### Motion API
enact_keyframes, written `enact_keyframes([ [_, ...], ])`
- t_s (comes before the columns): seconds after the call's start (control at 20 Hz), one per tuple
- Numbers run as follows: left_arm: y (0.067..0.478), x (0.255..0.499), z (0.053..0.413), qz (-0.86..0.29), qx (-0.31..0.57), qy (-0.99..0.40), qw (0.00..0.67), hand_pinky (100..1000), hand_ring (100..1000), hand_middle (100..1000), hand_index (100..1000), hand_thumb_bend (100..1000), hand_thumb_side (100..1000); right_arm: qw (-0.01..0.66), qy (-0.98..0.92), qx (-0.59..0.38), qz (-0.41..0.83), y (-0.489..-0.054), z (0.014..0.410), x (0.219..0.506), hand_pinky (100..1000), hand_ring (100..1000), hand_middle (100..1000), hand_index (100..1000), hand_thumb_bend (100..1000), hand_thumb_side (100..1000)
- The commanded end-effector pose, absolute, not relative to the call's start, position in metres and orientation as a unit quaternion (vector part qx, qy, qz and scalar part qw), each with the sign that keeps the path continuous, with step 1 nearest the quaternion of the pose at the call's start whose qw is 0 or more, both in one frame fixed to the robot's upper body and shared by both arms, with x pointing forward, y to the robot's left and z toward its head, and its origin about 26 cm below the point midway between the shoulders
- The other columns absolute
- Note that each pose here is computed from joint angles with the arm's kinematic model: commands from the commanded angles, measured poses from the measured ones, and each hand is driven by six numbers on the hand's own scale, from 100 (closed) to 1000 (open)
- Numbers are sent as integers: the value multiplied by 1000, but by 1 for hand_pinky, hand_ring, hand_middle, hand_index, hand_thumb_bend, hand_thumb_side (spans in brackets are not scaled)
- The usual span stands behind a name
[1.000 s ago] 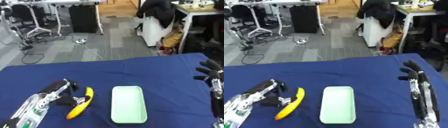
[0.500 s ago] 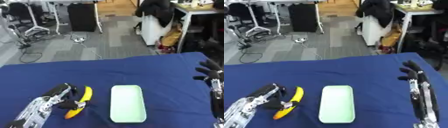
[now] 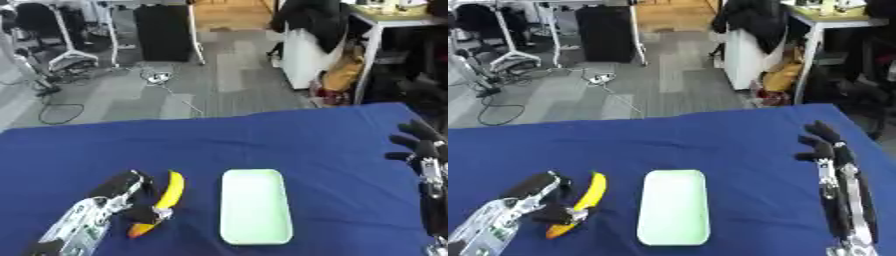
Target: Pick up objects on the table and place them in the box.
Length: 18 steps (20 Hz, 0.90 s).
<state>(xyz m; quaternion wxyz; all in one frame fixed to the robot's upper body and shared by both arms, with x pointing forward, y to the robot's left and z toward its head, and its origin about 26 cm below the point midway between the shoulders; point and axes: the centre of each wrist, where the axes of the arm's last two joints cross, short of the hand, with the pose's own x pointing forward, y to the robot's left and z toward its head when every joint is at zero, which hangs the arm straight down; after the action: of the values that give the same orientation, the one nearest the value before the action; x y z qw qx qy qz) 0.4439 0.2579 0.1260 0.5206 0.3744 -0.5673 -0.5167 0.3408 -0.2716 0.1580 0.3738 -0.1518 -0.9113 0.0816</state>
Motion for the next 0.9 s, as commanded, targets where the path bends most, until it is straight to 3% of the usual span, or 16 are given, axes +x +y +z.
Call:
enact_keyframes([
  [0.05,256,449,140,-505,395,-577,506,558,399,441,605,404,628,356,-918,-152,85,-271,169,341,640,778,813,917,100,875],
  [0.9,242,455,131,-508,406,-572,499,551,400,451,624,407,628,354,-919,-149,88,-269,170,342,641,779,814,918,100,874],
])
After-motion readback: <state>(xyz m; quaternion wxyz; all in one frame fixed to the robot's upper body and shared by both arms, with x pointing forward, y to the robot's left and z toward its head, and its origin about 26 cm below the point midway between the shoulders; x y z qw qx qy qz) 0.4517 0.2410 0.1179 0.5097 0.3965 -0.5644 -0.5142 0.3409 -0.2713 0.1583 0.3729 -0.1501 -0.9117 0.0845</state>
